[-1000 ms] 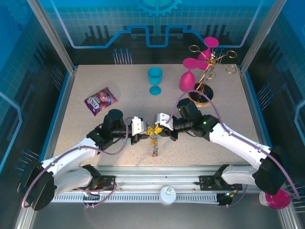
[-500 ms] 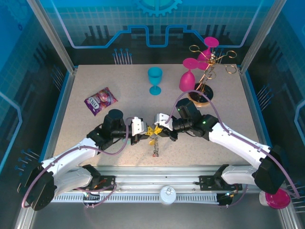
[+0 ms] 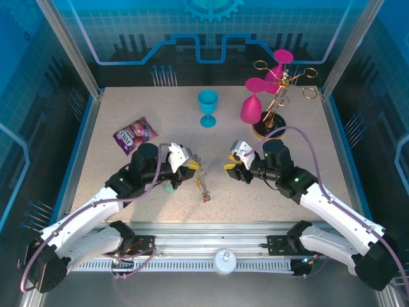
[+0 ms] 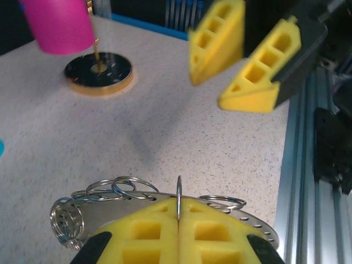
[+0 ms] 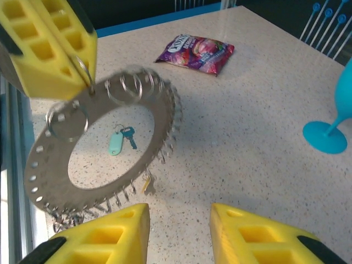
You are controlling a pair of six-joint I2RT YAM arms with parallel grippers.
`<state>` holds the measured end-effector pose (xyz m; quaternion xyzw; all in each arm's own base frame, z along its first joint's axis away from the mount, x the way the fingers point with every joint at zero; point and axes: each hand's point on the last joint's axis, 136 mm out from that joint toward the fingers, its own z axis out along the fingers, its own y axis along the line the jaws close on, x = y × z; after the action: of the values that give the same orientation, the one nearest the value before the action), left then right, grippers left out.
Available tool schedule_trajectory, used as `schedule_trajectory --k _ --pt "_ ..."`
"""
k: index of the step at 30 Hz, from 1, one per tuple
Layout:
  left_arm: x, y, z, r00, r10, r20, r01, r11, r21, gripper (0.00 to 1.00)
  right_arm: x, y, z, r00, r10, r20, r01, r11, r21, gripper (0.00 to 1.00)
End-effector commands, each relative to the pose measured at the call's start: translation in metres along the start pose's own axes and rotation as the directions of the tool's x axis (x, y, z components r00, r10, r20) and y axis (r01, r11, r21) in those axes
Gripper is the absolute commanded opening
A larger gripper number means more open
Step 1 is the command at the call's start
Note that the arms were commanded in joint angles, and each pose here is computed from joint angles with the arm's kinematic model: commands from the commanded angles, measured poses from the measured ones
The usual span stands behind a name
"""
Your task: Put the keys on the keyring
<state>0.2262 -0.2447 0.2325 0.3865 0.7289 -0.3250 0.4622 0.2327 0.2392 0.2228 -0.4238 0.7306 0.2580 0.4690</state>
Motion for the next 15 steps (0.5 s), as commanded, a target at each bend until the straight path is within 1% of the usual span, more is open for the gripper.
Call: schedule_trajectory --k 1,3,5,8,10,11,13,15 --pt "0.004 0.009 -0.012 0.968 -0.246 -0.055 0.241 0.967 -0.087 0.0 0.002 -0.005 -0.001 0.998 0.062 0.013 -0.063 0.997 0.035 0.34" --pt "0.004 0.008 -0.014 0.953 -0.3 -0.05 0.296 0.952 -0.077 0.0 0.002 -0.004 0.0 0.998 0.064 0.016 -0.064 0.998 0.029 0.33" --pt "0.002 0.007 -0.016 0.944 -0.328 -0.039 0.326 0.943 -0.062 0.0 0.001 -0.003 0.001 0.998 0.063 0.017 -0.064 0.998 0.025 0.32" --pt "0.0 0.009 -0.02 0.937 -0.35 -0.019 0.348 0.936 -0.046 0.0 0.001 -0.003 0.003 0.998 0.064 0.012 -0.064 0.998 0.019 0.32" --pt "-0.001 0.009 -0.02 0.943 -0.332 -0.01 0.331 0.943 -0.032 0.0 0.002 -0.001 0.005 0.998 0.067 0.007 -0.067 0.998 0.012 0.32" --pt "0.0 0.008 -0.021 0.955 -0.297 -0.005 0.297 0.955 -0.027 0.0 0.002 -0.001 0.006 0.998 0.067 0.005 -0.067 0.998 0.008 0.31" --pt "0.005 0.004 -0.021 0.982 -0.19 -0.004 0.19 0.982 -0.012 0.0 0.003 0.0 0.008 0.998 0.066 0.002 -0.066 0.998 0.006 0.31" --pt "0.011 0.005 -0.023 0.999 -0.038 0.0 0.038 0.999 -0.027 0.0 0.003 -0.001 0.009 0.998 0.062 0.0 -0.062 0.998 0.007 0.31"
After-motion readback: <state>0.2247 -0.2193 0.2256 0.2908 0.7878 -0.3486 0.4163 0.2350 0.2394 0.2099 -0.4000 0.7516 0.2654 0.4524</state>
